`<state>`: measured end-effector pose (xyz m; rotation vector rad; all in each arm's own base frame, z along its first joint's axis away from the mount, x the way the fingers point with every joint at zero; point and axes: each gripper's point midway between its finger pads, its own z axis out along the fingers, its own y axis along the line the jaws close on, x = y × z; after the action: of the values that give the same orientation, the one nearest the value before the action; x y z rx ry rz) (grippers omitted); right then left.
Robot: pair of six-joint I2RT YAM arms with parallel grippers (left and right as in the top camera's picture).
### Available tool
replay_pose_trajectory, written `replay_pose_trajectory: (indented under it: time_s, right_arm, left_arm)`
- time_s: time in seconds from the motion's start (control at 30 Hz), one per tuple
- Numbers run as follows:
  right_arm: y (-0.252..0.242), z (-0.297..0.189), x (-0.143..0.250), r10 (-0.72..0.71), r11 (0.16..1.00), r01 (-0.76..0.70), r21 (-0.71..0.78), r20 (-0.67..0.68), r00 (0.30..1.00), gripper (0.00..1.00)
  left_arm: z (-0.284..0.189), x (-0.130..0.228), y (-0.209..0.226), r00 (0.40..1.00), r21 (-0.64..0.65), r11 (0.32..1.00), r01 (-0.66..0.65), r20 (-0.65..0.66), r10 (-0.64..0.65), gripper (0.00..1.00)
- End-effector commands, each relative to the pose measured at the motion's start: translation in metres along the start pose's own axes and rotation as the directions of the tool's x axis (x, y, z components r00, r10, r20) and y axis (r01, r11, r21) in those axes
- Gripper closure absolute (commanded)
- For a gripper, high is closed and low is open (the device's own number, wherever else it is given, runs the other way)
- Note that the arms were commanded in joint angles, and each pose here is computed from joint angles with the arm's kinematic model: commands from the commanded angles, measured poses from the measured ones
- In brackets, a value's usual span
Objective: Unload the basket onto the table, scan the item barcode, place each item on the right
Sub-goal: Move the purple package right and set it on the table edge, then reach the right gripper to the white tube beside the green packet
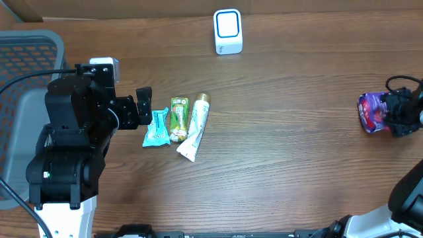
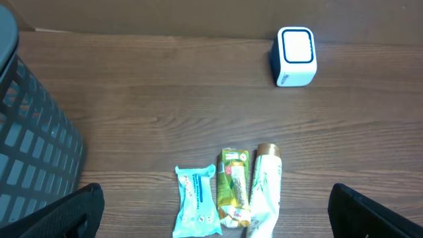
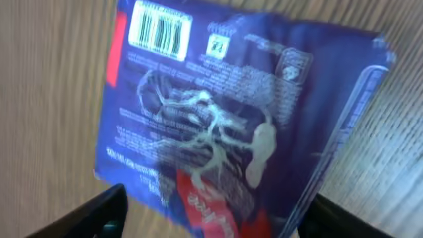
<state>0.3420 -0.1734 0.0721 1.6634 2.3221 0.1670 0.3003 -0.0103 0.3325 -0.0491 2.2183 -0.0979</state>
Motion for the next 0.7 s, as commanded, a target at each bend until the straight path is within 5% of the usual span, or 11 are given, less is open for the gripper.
replay_pose_trajectory:
  time_s: [0.0, 0.27, 0.67]
  right_arm:
    - [0.024, -0.022, 0.003, -0.099, 0.993, 0.098, -0.072, -0.011, 0.995, 0.16]
    - [0.113, -0.096, 0.059, -0.451, 0.842, 0.421, -0.338, -0.013, 0.892, 0.06]
    - [0.176, -0.059, 0.264, -0.771, 0.61, 0.619, -0.495, -0.191, 0.608, 0.05]
  left_arm:
    - [-0.005, -0.006, 0.0, 1.0, -0.002, 1.0, -0.009, 0.021, 0.009, 0.0]
    - [-0.005, -0.006, 0.0, 1.0, -0.002, 1.0, -0.009, 0.021, 0.009, 0.0]
    - [-0.005, -0.006, 0.0, 1.0, -0.002, 1.0, -0.009, 0.021, 0.009, 0.0]
